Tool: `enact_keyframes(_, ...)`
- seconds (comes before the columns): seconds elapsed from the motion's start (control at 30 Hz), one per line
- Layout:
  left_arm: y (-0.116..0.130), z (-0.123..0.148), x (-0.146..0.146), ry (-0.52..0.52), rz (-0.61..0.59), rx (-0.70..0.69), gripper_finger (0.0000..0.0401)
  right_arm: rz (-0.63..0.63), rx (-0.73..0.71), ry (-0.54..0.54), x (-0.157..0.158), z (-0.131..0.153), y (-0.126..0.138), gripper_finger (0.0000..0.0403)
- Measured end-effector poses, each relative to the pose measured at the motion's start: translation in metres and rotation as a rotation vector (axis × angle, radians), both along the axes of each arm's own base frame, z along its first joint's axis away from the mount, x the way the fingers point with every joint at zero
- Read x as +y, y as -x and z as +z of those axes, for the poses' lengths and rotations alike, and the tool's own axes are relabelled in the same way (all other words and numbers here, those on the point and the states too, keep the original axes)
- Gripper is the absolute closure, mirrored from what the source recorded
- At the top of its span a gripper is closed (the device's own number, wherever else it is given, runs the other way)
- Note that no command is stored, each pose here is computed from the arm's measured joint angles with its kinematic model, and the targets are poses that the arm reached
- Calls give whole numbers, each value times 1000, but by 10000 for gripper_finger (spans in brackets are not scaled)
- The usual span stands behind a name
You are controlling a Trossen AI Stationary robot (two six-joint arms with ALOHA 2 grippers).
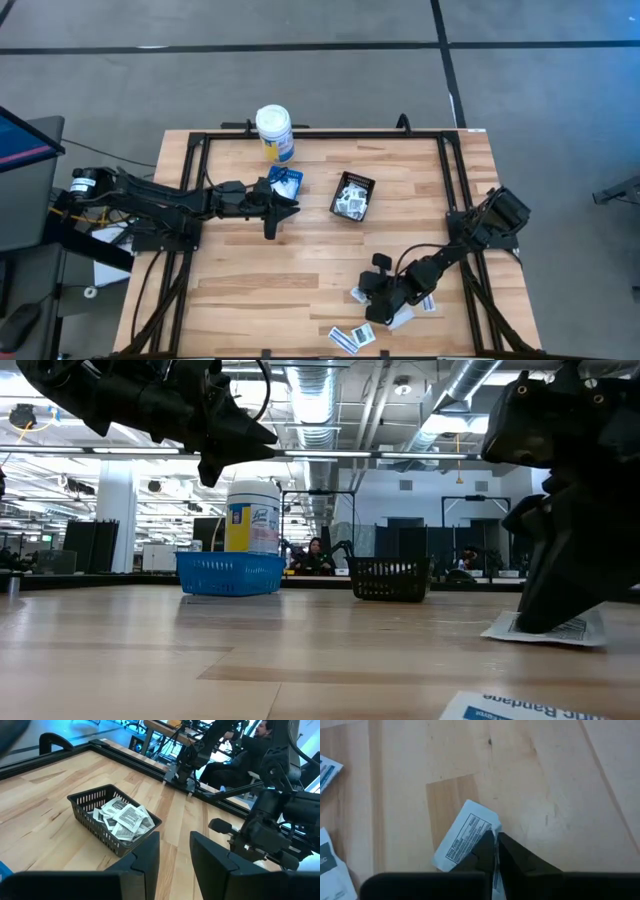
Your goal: Pick & Place First Aid Supplies
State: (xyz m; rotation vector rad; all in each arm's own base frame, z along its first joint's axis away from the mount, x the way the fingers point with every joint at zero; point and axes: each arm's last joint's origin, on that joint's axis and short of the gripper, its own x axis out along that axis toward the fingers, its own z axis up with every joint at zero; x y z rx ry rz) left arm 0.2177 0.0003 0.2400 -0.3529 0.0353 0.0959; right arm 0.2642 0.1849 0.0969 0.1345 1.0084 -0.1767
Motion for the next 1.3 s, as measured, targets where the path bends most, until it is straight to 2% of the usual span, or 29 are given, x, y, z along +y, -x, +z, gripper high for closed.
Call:
enact_keyframes(0.2,0,0,0,0,0,2,293,-61,-70,105,-12,14,-9,377)
enact_keyframes(0.33,0,0,0,0,0,3,293,-149,-159,282,-26,45,-13,391)
enact_keyframes(0.53,0,-1,0,0,0,8,293,-316,-222,555,-73,79,-16,395)
enact_keyframes(0.67,0,-1,0,0,0,11,293,-411,-190,656,-117,91,-28,380)
enact_keyframes(0.77,0,-1,0,0,0,11,293,-485,-125,601,-152,91,-34,363)
enact_keyframes(0.97,0,-2,0,-9,0,12,293,-519,-19,345,-196,83,-39,319)
enact_keyframes(1.13,0,-2,0,-10,0,14,293,-501,5,230,-202,83,-39,281)
enact_keyframes(1.3,0,-3,0,-11,-1,32,293,-452,38,-69,-183,80,-40,257)
